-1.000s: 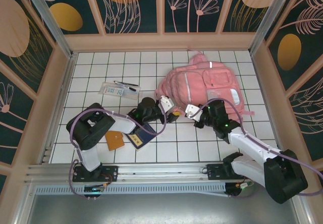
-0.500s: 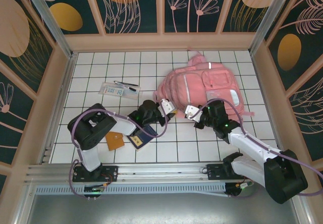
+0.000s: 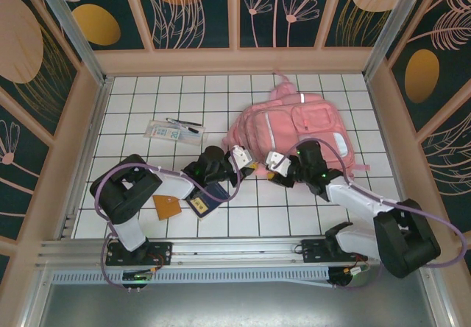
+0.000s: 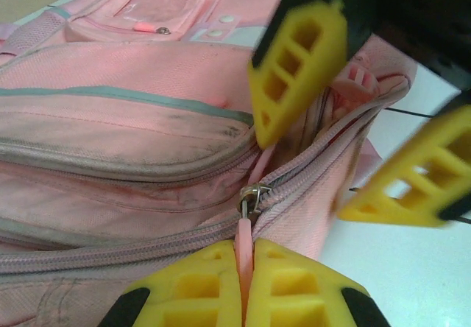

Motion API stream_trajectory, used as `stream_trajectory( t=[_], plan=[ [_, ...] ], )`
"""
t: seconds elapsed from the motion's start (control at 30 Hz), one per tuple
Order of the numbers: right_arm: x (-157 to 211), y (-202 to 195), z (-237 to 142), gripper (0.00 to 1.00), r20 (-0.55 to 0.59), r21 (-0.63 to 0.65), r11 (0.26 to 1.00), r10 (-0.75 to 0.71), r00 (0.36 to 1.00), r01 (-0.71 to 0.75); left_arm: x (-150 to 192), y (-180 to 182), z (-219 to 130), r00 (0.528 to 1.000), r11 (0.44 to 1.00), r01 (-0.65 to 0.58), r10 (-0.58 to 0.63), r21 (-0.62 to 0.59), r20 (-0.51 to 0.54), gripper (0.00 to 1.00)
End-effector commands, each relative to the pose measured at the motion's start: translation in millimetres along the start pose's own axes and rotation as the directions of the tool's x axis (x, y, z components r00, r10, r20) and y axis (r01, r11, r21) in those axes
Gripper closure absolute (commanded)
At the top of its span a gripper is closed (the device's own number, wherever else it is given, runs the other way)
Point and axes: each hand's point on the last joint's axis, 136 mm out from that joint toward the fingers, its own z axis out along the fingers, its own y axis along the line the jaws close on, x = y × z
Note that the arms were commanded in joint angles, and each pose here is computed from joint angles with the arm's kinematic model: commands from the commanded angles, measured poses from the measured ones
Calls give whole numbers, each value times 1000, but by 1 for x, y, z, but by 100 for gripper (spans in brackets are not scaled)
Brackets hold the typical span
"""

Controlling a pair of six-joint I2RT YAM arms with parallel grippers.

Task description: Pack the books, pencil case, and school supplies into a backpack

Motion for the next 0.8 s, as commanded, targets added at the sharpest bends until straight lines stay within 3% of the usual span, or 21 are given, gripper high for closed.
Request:
stream_trajectory(
  t=[0.0, 0.03, 0.33, 0.57, 0.77],
  plan=[
    [-5, -1, 3, 92, -8, 2, 999, -54, 999, 54, -44, -5, -6, 990, 999, -4, -3, 46, 143, 100],
    [0, -1, 3, 100, -27, 12, 998, -65, 997, 66, -41, -5, -5, 992, 999, -5, -1, 48, 126, 100],
    [30, -11, -11, 100, -159, 121, 973, -176, 971, 196, -35, 28, -30, 997, 999, 20, -22, 27, 73, 100],
    [39, -4, -10, 100, -189, 97, 971, -199, 961, 220, -13, 42, -28, 993, 996, -92, 93, 18, -66, 100],
    [31, 1, -14, 100, -170, 87, 966, -227, 959, 244, 8, 93, -27, 976, 986, -65, 30, -154, -216, 100]
  ],
)
